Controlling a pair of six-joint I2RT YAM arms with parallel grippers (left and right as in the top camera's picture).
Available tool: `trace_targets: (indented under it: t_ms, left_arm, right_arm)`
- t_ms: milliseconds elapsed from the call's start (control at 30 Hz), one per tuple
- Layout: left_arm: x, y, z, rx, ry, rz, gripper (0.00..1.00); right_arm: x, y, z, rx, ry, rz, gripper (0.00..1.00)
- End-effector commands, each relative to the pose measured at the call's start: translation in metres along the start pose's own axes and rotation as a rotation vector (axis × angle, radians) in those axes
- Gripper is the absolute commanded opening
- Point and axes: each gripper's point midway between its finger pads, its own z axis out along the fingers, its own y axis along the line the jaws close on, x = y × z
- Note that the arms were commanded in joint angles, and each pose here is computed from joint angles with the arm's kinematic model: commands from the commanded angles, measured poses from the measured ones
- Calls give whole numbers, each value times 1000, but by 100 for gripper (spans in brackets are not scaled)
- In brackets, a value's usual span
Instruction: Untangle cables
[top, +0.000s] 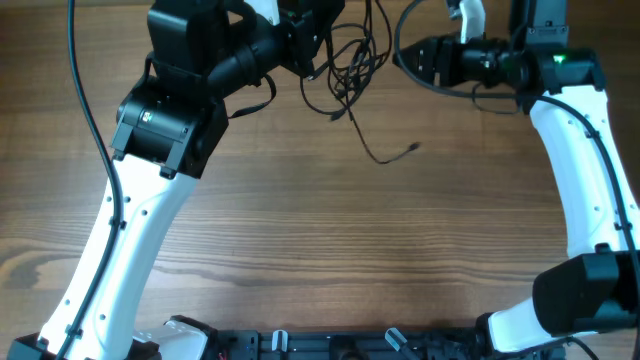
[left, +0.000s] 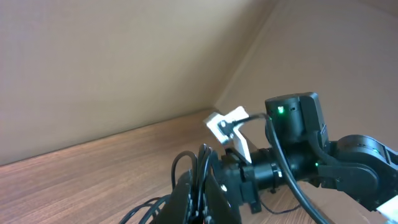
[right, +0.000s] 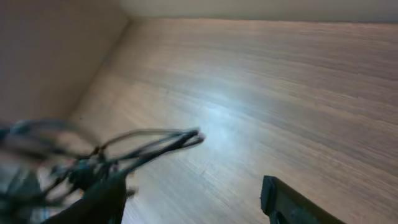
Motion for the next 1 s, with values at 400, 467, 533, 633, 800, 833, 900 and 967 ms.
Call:
trace_targets:
  t_ms: [400,467,533,633,800,833,900,967]
  left_arm:
    - [-9,-11,-11,25,-21,1,4]
    - [-9,-11,-11,25,-21,1,4]
    - [-9,-11,-11,24,-21,1,4]
    - [-9,-11,-11,24,-21,1,4]
    - [-10,-5,-11,-10,-29,-1,4]
    - [-10,-2,-11,-25,-31,-3,4]
    - [-10,3,-11,-56,-34,-3,4]
    - [-12,21,-13,-156,-52,-5,4]
  right_arm:
    - [0,22,43,106,-39,655,67]
    - [1,27,46,100,-30,655,38]
    - [5,26,46,108,-17,673,15]
    - [10,24,45,125,-5,697,4]
    - [19,12,43,200,1,705,4]
    - [23,3,41,255,-1,702,4]
    - [38,-24,29,423,1,691,4]
    - [48,-48,13,524,17,668,4]
